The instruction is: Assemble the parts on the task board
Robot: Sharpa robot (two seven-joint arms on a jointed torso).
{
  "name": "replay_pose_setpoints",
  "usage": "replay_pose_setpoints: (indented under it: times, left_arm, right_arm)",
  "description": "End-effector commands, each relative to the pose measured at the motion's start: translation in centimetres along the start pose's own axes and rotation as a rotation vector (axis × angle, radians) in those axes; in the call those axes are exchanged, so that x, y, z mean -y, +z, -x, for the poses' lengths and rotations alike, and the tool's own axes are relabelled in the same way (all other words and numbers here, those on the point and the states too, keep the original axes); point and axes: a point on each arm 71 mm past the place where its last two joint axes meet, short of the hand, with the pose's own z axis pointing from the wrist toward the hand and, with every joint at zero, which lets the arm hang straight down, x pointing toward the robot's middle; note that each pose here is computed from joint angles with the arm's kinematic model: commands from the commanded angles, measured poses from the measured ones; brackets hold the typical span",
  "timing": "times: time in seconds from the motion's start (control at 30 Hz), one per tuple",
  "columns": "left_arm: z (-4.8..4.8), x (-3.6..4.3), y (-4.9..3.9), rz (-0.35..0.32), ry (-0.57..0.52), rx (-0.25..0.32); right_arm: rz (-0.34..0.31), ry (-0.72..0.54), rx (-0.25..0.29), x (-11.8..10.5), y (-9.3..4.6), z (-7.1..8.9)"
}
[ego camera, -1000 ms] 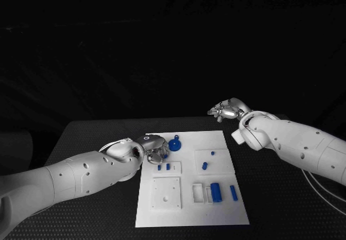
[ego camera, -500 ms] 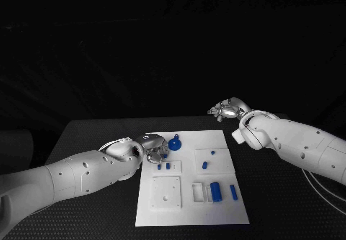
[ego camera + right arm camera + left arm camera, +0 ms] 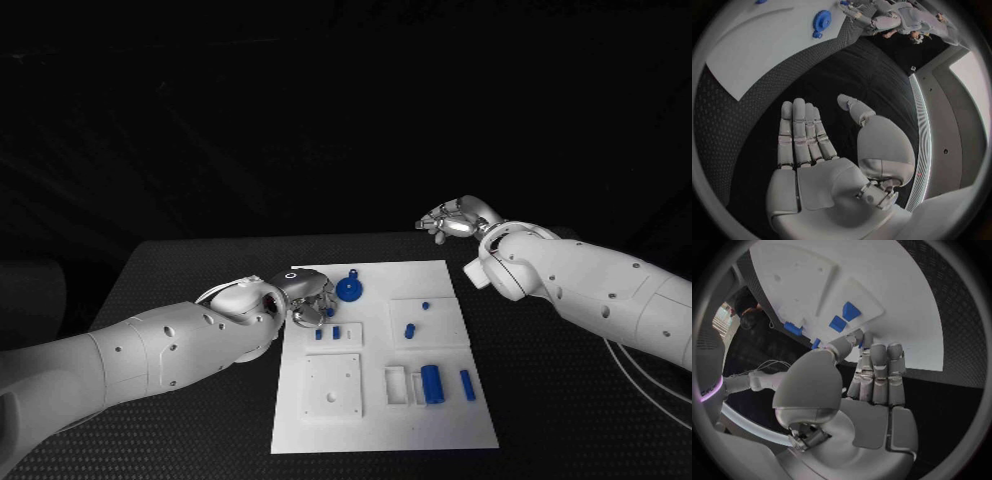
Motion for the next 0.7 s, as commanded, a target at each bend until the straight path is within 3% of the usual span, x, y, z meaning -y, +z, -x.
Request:
replay_pose_setpoints:
  times: [0.03,0.5,0.7]
  left_arm:
    - [0.05,0.21,0.03,-0.007,-0.009,0.013]
    - [0.32,-0.35,-0.29,0.017,-0.032,0.045]
    - [1.00,-1.01,-0.72,0.031,-0.070,0.069]
  right_arm:
    - [0.011,-0.003,-0.013,-0.1,0.0,-0.1]
    - [0.009,-0.003,-0.010,0.1,-0.1,0.0]
    - [0.006,-0.004,-0.008,0.3,-0.2,0.1]
